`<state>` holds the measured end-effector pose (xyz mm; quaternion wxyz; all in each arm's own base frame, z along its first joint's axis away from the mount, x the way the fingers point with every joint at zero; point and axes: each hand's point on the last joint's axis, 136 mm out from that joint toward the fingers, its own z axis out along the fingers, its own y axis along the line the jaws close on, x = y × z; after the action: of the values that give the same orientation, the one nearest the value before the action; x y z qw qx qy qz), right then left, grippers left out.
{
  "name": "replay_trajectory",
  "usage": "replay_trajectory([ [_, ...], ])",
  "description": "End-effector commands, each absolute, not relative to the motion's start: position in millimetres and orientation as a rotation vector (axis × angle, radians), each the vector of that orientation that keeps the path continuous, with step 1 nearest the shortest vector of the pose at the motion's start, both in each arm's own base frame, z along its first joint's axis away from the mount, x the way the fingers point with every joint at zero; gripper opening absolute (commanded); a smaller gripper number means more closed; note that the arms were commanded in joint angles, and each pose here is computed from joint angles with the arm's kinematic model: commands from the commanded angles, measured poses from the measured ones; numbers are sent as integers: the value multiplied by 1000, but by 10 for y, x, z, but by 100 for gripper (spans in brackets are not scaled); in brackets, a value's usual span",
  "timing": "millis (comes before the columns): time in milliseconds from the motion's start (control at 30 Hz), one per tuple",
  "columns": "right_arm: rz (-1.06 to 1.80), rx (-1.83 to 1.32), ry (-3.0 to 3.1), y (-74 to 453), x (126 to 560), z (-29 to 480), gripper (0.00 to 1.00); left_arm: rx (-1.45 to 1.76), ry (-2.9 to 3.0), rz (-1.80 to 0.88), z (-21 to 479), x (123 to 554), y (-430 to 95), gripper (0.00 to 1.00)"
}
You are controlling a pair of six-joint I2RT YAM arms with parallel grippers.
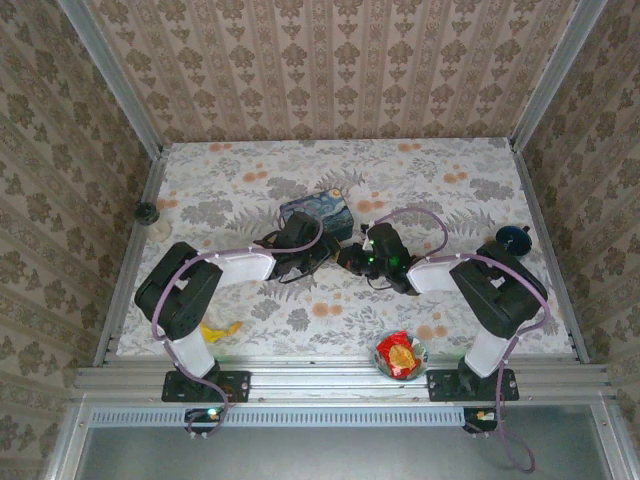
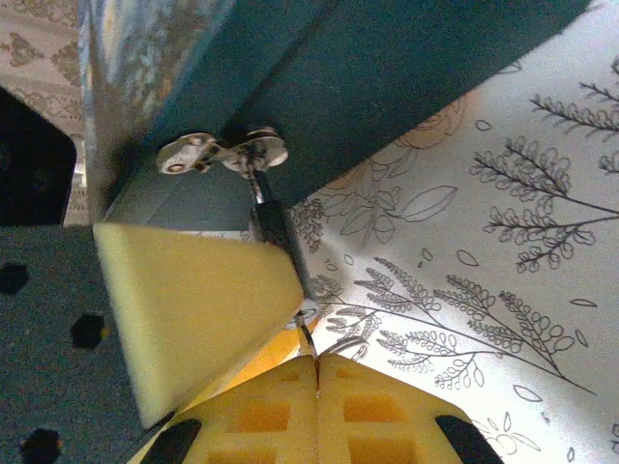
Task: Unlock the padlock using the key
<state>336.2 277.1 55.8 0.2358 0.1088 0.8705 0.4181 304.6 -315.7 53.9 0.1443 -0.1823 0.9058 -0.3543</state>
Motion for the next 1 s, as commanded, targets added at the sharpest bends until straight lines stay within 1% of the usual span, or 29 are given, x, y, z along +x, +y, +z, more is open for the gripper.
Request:
replay_trajectory([
  [0,1194,337,2321,2781,3454,636,0,-496,2587,-1052,611,2980,-3162,49],
  [100,1180,349,2329,2752,3440,609,0,-511,2517,-1042,626,3059,-3084,45],
  [167,1171,356,2331,2734,3438,601,0,-516,2456,-1042,656,3120,-3043,45],
  [233,1166,363,2334,2728,3436,587,0,-518,2387,-1053,700,3186,-3010,47],
  [300,1172,365,2331,2737,3445,591,0,-515,2323,-1072,729,3238,-2990,53],
  [400,1184,368,2326,2758,3458,598,0,-514,2275,-1103,732,3291,-2987,56],
  [533,1194,370,2320,2768,3474,621,0,-508,2243,-1144,713,3338,-3019,57],
  [733,1200,376,2321,2782,3480,627,0,-501,2233,-1193,664,3371,-3090,50],
  [833,1208,381,2316,2789,3493,640,0,-512,2232,-1201,629,3378,-3091,43],
  [967,1222,383,2317,2812,3504,635,0,-516,2238,-1212,590,3371,-3105,41],
])
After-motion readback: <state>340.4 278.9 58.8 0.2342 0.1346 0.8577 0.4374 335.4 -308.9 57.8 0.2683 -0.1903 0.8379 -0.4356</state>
